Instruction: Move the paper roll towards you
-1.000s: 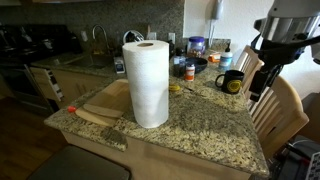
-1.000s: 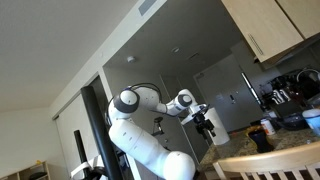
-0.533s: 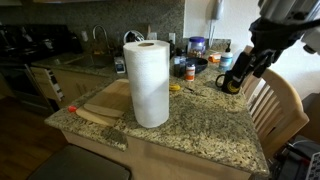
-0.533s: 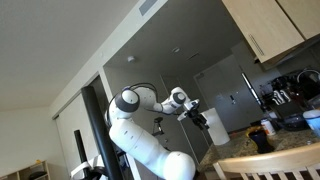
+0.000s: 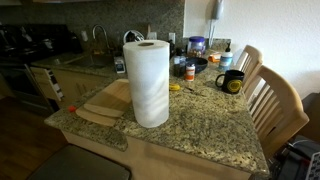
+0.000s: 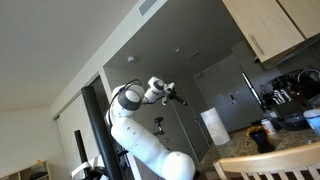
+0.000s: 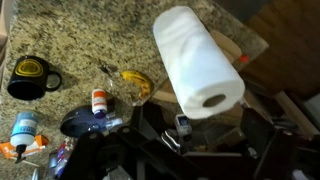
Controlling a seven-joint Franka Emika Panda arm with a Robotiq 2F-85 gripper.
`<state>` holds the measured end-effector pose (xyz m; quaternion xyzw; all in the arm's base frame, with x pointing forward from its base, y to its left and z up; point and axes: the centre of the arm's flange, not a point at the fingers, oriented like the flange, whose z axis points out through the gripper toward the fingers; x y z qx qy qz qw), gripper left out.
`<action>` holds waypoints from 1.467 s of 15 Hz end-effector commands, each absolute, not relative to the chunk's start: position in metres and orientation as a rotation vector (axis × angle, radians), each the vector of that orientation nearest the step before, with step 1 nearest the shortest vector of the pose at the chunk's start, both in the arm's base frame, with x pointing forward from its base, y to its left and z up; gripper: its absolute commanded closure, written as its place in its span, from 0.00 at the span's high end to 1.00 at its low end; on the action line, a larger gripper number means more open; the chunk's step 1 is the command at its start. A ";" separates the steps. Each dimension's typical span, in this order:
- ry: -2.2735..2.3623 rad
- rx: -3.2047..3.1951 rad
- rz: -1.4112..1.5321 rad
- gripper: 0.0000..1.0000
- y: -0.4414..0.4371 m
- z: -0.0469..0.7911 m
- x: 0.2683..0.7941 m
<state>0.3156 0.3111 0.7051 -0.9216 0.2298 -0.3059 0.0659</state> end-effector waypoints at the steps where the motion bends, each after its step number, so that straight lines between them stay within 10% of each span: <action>1: 0.878 -2.591 -1.089 1.00 0.344 0.788 0.348; 10: 0.853 -2.650 -0.751 1.00 0.344 0.925 0.354; 22: 0.901 -2.902 -0.400 1.00 0.335 0.726 0.443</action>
